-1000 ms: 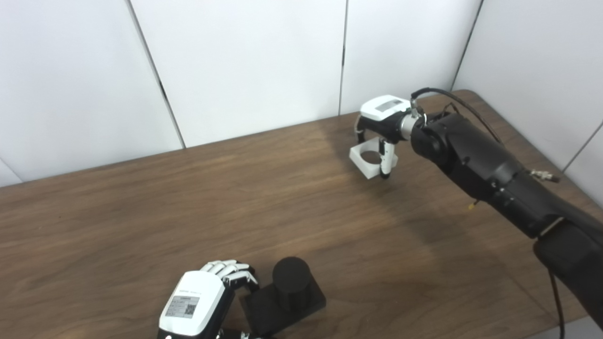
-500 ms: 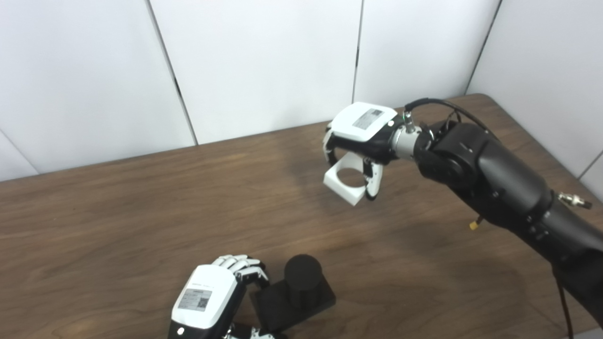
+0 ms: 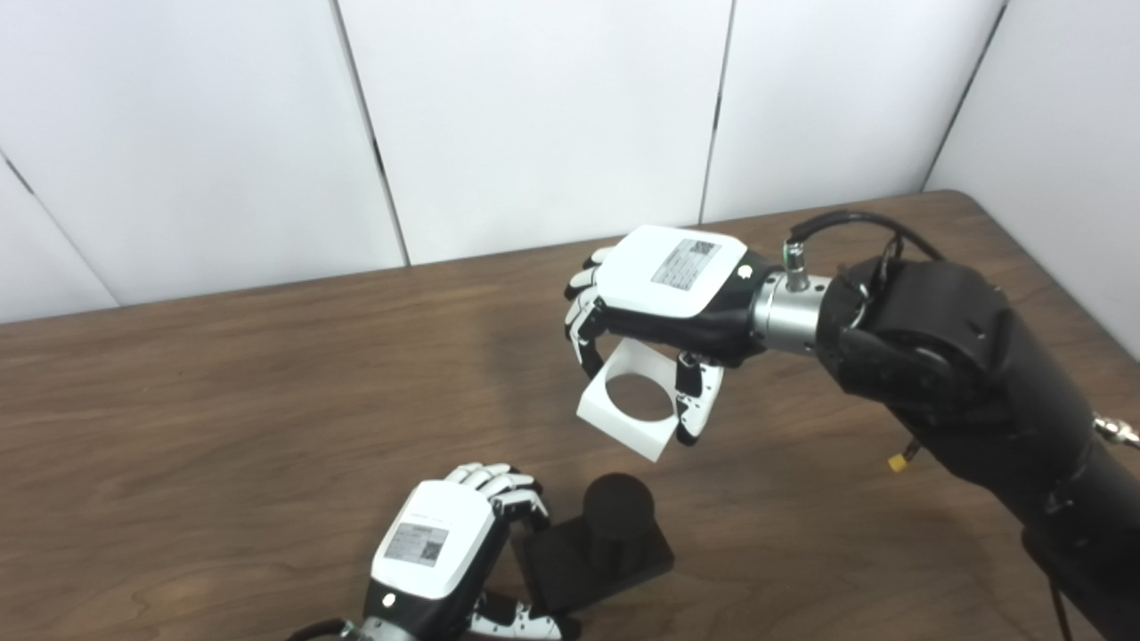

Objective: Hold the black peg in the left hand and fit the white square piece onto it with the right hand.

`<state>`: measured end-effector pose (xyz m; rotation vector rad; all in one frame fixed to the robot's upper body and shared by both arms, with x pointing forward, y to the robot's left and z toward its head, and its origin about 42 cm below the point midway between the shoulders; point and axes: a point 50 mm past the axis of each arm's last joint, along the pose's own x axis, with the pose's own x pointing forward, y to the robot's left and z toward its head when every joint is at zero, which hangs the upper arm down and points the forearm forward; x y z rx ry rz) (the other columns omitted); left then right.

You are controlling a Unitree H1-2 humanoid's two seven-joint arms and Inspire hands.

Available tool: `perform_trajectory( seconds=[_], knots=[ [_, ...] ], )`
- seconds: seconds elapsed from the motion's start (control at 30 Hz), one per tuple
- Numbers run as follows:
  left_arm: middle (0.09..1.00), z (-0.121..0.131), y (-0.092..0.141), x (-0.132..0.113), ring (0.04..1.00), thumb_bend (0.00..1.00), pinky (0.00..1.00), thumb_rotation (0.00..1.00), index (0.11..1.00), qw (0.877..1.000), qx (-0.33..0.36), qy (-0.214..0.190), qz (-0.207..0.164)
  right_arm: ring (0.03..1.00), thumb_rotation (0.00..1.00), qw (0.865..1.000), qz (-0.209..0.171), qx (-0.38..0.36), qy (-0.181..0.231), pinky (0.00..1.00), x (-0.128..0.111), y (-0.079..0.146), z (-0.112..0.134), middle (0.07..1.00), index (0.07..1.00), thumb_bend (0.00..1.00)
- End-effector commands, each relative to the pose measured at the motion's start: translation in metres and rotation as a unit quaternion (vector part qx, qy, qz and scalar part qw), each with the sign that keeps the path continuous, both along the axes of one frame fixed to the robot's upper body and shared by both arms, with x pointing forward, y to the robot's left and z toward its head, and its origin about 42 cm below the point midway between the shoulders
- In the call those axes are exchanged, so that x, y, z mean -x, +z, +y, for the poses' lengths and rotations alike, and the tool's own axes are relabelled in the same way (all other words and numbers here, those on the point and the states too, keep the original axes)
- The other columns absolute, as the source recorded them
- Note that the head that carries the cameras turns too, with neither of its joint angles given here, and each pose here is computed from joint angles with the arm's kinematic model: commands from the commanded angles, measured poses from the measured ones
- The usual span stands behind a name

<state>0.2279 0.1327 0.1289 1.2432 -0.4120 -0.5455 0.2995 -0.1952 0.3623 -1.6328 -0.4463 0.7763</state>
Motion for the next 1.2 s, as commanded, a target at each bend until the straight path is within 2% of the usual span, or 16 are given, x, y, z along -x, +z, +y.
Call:
perform_trajectory(
  seconds=[0.0, 0.27, 0.8, 1.17],
  knots=[
    [0.762, -0.002, -0.023, 0.007, 0.812, 0.52, 0.83, 0.06, 0.489, 0.998, -0.058, -0.004, 0.031, 0.88, 0.14, 0.999, -0.031, -0.008, 0.016, 0.9, 0.006, 0.024, 0.007, 0.777, 0.482, 0.53],
    [0.76, -0.004, -0.023, 0.006, 0.812, 0.51, 0.83, 0.06, 0.489, 0.998, -0.058, -0.006, 0.027, 0.868, 0.14, 0.999, -0.02, 0.02, 0.034, 0.87, 0.016, 0.031, 0.022, 0.765, 0.482, 0.53],
    [0.759, -0.003, -0.019, 0.006, 0.81, 0.52, 0.82, 0.06, 0.489, 0.998, -0.051, -0.006, 0.026, 0.868, 0.13, 0.999, 0.021, 0.037, 0.03, 0.89, 0.029, 0.011, 0.003, 0.752, 0.482, 0.52],
    [0.763, -0.003, -0.017, 0.006, 0.811, 0.51, 0.82, 0.06, 0.489, 0.998, -0.051, -0.006, 0.027, 0.884, 0.13, 0.998, 0.037, 0.034, 0.025, 0.93, 0.034, 0.003, 0.0, 0.767, 0.483, 0.52]
  ],
)
